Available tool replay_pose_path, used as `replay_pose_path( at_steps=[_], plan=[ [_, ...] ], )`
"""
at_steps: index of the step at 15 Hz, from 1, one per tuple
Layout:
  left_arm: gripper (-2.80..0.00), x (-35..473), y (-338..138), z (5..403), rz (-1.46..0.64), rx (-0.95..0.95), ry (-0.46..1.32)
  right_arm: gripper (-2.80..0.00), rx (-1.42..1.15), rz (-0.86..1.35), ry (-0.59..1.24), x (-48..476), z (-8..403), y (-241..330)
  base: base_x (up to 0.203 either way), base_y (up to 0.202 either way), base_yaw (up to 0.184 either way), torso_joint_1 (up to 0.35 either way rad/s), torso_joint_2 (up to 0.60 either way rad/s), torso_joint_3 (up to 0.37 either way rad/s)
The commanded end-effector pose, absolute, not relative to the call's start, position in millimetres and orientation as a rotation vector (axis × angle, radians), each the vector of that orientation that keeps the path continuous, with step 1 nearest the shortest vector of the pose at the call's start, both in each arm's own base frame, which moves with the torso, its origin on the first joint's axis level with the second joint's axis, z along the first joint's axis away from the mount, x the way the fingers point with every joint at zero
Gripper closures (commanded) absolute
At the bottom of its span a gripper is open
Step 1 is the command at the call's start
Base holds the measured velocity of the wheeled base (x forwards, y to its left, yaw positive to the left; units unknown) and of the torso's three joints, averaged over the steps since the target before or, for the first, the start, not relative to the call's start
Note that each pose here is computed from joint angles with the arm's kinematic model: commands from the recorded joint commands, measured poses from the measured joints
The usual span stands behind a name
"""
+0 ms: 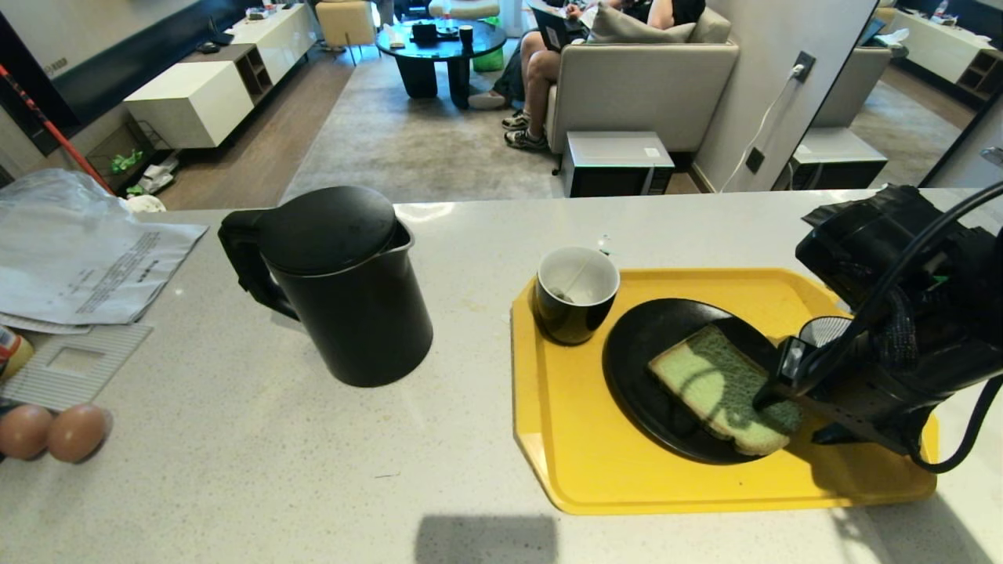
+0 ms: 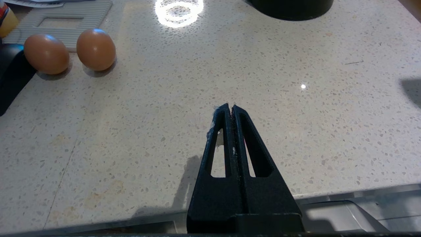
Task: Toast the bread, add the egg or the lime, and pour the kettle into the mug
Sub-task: Pick up the bread slice
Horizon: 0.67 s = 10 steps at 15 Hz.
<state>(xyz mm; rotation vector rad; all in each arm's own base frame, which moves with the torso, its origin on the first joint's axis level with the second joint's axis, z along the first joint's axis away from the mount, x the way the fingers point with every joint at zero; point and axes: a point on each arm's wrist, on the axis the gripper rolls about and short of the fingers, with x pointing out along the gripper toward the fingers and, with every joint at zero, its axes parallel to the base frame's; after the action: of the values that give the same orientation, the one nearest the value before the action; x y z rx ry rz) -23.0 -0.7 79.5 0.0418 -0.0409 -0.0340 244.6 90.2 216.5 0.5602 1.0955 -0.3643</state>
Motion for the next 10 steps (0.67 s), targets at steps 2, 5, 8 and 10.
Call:
replay_pose_path(
  at_steps=[2, 5, 8, 10],
  plan=[
    [0.0, -22, -1, 75, -0.035, 0.042, -0.025, 0.0, 0.554, -0.366, 1.125, 244, 210, 100, 0.0, 0.0, 0.0, 0.0, 0.0, 0.0],
    [0.0, -22, -1, 75, -0.036, 0.042, -0.025, 0.0, 0.548, -0.363, 1.13, 246, 208, 103, 0.0, 0.0, 0.0, 0.0, 0.0, 0.0],
    [0.0, -22, -1, 75, -0.035, 0.042, -0.025, 0.0, 0.556, -0.354, 1.111, 242, 214, 101, 0.0, 0.0, 0.0, 0.0, 0.0, 0.0],
    [0.0, -22, -1, 75, -0.036, 0.042, -0.025, 0.0, 0.569, -0.343, 1.09, 237, 221, 99, 0.0, 0.0, 0.0, 0.0, 0.0, 0.0]
  ],
)
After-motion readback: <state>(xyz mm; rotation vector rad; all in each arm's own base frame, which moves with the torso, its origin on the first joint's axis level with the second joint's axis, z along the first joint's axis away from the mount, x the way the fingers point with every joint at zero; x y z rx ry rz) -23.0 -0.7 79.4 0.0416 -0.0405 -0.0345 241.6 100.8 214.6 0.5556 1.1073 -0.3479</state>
